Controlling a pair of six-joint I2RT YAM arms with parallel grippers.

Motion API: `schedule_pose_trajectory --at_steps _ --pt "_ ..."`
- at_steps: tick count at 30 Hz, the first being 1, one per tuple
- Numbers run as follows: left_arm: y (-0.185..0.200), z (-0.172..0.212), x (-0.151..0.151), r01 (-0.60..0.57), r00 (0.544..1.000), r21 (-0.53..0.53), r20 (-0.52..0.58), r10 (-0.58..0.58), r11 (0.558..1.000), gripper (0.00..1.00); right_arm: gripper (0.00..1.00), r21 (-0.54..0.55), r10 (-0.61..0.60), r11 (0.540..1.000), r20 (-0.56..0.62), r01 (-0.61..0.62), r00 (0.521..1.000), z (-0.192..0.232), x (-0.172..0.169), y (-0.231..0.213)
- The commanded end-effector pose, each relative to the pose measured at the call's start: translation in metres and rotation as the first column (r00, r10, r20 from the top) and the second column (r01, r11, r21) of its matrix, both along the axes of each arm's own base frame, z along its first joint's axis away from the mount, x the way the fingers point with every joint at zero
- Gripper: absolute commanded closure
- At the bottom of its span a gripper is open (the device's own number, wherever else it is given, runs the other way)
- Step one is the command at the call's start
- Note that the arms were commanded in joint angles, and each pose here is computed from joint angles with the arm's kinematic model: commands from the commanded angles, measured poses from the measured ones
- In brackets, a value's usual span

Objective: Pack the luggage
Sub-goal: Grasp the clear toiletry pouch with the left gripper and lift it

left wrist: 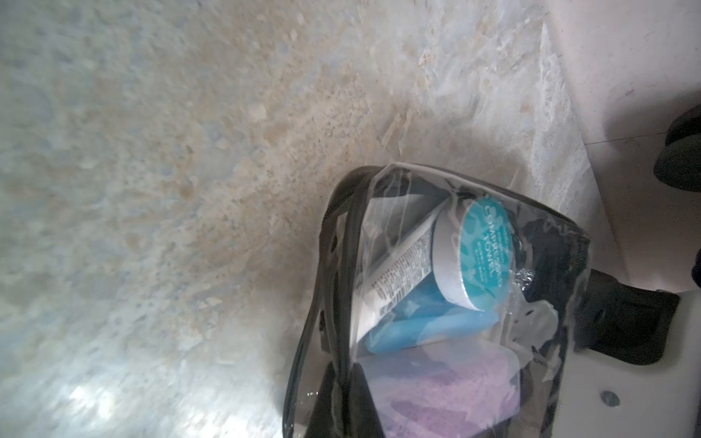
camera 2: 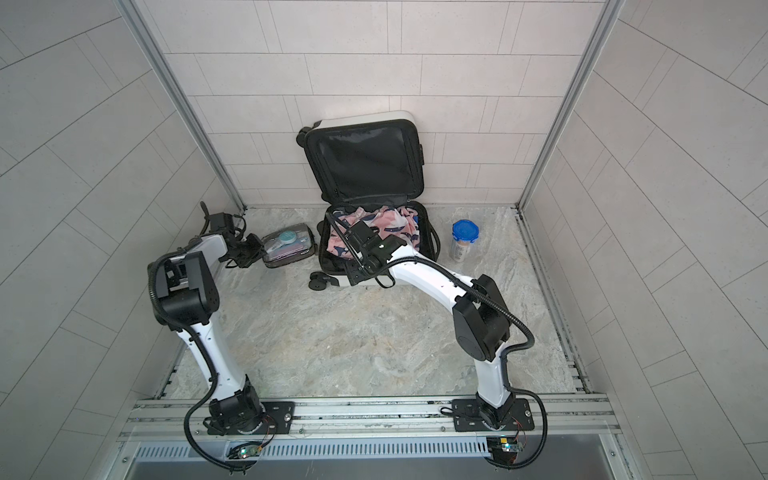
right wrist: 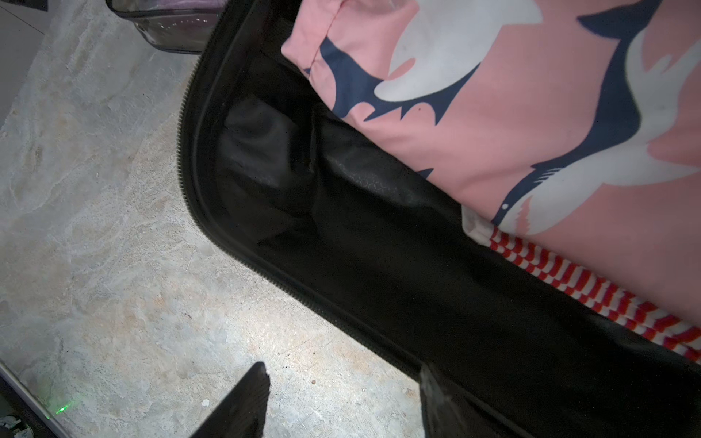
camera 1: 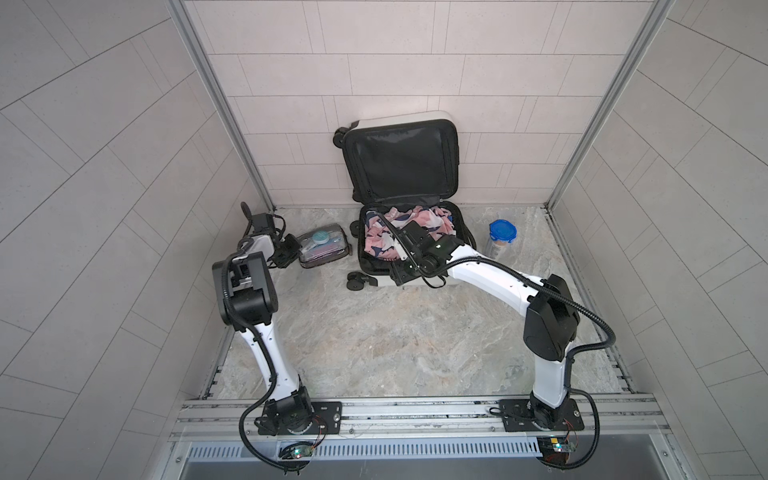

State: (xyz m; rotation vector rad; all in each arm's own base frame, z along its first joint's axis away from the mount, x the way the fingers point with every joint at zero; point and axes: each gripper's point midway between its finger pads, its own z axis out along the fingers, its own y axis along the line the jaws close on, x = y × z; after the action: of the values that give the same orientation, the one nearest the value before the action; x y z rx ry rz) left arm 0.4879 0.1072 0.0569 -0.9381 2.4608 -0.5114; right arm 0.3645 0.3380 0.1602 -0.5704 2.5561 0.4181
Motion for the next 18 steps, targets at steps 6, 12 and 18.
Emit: schedule_pose_trajectory --at_steps 6,12,18 --pt "0.009 0.052 -0.048 -0.071 0.997 0.098 -0.024 0.074 0.993 1.00 0.35 0.080 -0.019 0.997 0.022 0.017 1.000 0.027 0.001 0.009" --pt "0.000 0.061 -0.085 -0.118 0.993 0.092 -0.003 0.118 0.989 1.00 0.35 0.103 -0.011 0.995 0.014 0.010 1.000 0.032 -0.003 0.011" --pt "-0.018 0.090 -0.106 -0.096 0.994 0.057 0.050 0.094 0.994 1.00 0.34 0.209 0.000 0.978 -0.041 0.009 0.999 0.039 -0.008 0.029"
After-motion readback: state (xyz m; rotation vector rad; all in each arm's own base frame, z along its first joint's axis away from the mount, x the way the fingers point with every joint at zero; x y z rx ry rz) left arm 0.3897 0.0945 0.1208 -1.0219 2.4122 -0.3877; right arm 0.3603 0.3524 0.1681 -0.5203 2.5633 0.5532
